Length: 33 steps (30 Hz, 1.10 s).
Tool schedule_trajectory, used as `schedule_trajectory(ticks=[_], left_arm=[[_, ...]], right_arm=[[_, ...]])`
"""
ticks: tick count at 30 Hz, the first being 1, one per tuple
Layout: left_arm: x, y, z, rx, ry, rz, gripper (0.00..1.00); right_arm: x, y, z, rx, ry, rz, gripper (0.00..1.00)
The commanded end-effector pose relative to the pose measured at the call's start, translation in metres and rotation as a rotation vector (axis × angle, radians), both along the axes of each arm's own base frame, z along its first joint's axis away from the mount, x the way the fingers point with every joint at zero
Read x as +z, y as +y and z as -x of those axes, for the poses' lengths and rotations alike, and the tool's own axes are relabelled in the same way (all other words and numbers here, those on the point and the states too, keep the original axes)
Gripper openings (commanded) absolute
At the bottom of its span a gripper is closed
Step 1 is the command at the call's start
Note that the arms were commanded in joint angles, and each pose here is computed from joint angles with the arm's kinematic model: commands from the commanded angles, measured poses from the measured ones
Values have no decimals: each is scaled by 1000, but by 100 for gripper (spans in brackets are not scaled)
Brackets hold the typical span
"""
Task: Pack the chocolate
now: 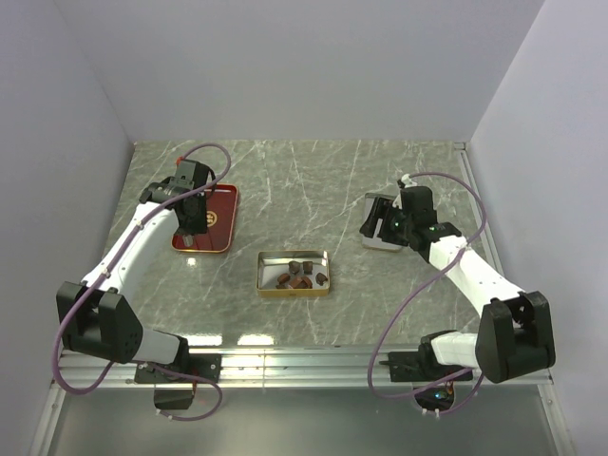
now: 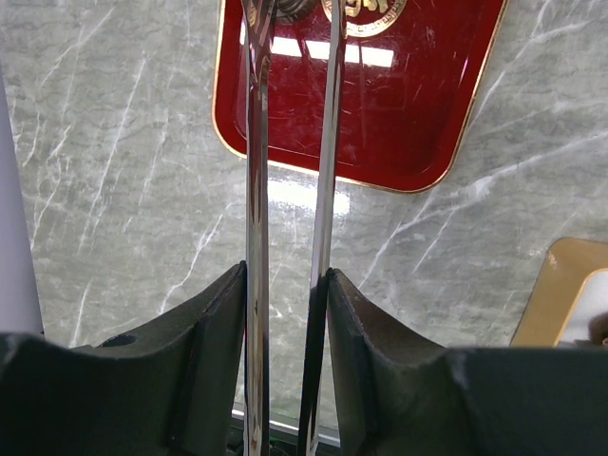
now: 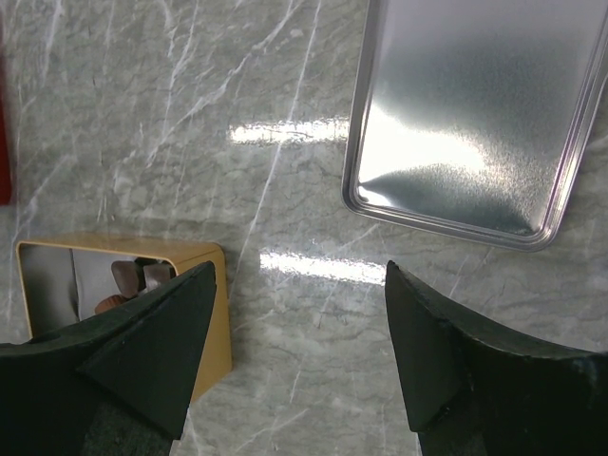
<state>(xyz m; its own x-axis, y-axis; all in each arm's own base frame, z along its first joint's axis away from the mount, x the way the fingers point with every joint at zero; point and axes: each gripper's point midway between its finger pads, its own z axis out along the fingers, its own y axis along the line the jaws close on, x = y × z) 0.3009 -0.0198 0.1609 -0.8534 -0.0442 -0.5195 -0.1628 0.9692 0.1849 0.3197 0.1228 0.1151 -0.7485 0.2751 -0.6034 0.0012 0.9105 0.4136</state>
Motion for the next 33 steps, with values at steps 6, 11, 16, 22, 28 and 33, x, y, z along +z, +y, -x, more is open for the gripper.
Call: schedule_trajectory(ticks=[6,11,16,22,28,33], left_arm=[[0,-4,-8,-25,-13,17,43],[-2,-4,-9,-25,-4,15,43],[-7,-2,-8,-12,5,2,44],[-4,1,-7,5,14,-10,44],[14,3,-11,25,-23,-11,43],[26,4,-10,38,-31,-7,44]], right_arm=[[19,6,-14,12,-49,-9,79],[17,7,-15,15,-45,-11,79],[16,9,-16,21,-41,-10,79],[14,8,-18,21,-36,-7,79],[11,9,-19,24,-30,-3,79],[9,10,-22,28,-19,-2,79]])
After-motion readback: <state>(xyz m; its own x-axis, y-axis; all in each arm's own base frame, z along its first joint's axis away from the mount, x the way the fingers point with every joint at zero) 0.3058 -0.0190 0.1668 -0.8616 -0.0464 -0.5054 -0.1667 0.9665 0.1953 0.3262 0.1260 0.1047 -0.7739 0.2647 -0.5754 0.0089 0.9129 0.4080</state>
